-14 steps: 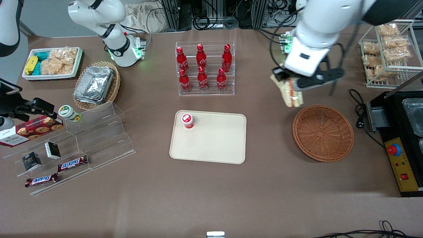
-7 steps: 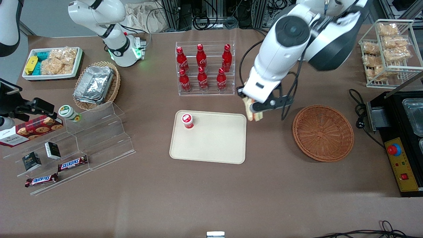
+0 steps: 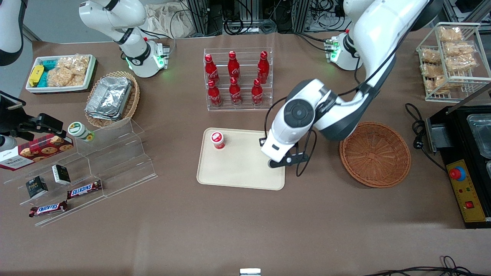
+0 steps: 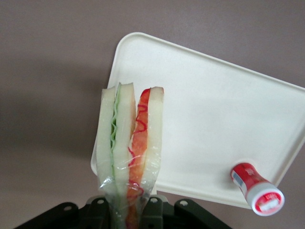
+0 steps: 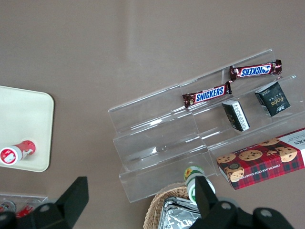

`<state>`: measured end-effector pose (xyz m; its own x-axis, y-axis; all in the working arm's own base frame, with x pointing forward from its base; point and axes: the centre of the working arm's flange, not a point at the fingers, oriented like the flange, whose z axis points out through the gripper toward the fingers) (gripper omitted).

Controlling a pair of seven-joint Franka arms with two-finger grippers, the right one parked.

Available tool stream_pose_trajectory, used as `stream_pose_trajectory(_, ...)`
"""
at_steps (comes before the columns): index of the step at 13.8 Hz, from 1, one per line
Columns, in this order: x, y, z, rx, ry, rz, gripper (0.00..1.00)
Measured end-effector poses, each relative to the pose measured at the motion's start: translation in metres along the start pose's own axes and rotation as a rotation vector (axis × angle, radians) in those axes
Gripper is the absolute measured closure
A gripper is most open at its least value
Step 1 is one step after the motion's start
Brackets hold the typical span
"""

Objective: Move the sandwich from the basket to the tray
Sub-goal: 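Lower the sandwich onto the tray and open the left gripper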

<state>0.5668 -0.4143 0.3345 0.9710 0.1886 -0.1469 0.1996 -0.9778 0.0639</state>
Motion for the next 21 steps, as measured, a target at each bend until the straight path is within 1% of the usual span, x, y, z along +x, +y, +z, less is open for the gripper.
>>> stream_pose_trajectory(2, 0.007, 0.002, 0.038, 0.003, -0.012, 0.001, 0.80)
stream_pose_trajectory(3, 0.009, 0.003, 0.054, 0.006, -0.010, 0.000, 0.80)
stream_pose_trajectory(6, 0.012, 0.006, 0.094, 0.032, 0.020, -0.014, 0.80)
stream_pose_trajectory(9, 0.017, 0.005, 0.114, 0.047, 0.024, -0.021, 0.78)
stream_pose_trajectory(10, 0.020, 0.003, 0.115, 0.044, 0.028, -0.025, 0.72)
stream_pose_trajectory(12, 0.024, 0.002, 0.115, 0.038, 0.036, -0.031, 0.53)
stream_pose_trajectory(14, 0.027, 0.002, 0.111, 0.028, 0.045, -0.044, 0.31)
stream_pose_trajectory(15, 0.031, 0.004, 0.103, 0.015, 0.057, -0.065, 0.22)
stream_pose_trajectory(16, 0.036, 0.006, 0.088, -0.002, 0.078, -0.093, 0.11)
stream_pose_trajectory(17, 0.040, 0.008, 0.066, -0.019, 0.104, -0.125, 0.02)
stream_pose_trajectory(18, 0.040, 0.010, 0.040, -0.029, 0.133, -0.157, 0.00)
stream_pose_trajectory(21, 0.021, 0.011, -0.066, -0.067, 0.214, -0.250, 0.00)
